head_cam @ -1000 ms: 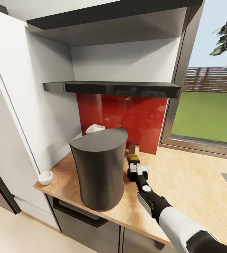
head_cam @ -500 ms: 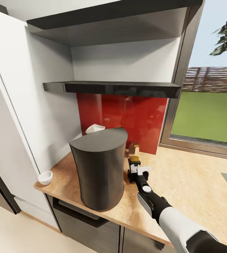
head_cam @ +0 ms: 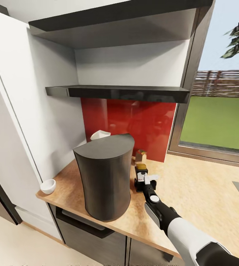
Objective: Set up a coffee station on the kitchen countertop: keep the coffee maker on the countertop, move the bottle of coffee from the kitchen shelf to the counter next to the coffee maker, place a paper coffee filter on top of the coffee maker, put the saucer next to the coffee maker with the coffee cup on the saucer, and place the electric kettle next to the coffee maker.
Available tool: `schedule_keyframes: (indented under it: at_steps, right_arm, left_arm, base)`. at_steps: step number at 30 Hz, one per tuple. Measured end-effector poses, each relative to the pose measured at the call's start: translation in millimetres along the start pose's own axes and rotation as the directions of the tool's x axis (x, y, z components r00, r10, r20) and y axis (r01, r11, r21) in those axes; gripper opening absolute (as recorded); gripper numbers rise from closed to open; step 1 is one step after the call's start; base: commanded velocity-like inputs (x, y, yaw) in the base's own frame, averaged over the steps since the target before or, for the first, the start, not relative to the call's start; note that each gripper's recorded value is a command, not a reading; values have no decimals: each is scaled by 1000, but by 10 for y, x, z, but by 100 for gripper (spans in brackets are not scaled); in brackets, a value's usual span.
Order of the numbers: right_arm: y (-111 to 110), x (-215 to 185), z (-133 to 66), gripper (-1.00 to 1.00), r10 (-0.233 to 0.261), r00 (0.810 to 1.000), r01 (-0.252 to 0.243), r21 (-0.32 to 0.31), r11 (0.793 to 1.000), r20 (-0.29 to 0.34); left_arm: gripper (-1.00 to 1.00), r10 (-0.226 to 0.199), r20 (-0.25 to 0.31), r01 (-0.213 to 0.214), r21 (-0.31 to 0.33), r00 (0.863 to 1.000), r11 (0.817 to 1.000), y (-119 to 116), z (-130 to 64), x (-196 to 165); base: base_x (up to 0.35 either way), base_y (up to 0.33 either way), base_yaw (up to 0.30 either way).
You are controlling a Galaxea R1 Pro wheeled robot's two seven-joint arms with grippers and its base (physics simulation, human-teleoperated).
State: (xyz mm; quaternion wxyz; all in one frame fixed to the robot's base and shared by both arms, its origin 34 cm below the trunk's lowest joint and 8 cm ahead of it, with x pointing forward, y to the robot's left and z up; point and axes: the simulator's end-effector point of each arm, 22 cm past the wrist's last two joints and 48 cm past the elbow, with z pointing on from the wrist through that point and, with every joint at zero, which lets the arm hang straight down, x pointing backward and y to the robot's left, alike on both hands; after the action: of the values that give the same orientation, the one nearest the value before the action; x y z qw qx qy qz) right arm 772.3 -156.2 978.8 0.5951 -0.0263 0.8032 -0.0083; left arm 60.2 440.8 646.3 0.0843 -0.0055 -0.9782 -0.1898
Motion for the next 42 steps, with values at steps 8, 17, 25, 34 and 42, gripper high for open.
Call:
schedule_keyframes:
  at_steps: [8, 17, 25, 34, 42]
  right_arm:
    - [0, 0, -1, 100, 0, 1000, 0, 0, 1000, 0]
    - [0, -2, -2, 100, 0, 1000, 0, 0, 1000, 0]
    - [0, -1, 1, 100, 0, 1000, 0, 0, 1000, 0]
    - [0, 1, 3, 100, 0, 1000, 0, 0, 1000, 0]
    - [0, 1, 3, 100, 0, 1000, 0, 0, 1000, 0]
  left_arm:
    - [100, 0, 0, 0, 0, 1000, 1000, 0, 0, 0]
    - [100, 0, 0, 0, 0, 1000, 1000, 0, 0, 1]
    - [100, 0, 0, 0, -1, 1000, 1000, 2, 0, -1]
    - [100, -2, -2, 2, -1, 1000, 1000, 3, 0, 3]
    - [100, -2, -2, 2, -1, 1000, 1000, 3, 0, 4]
  base:
    - [-80, 0, 0]
    - [-4, 0, 0]
    - [-35, 0, 0]
    - [-243, 0, 0]
    - [-276, 0, 0]
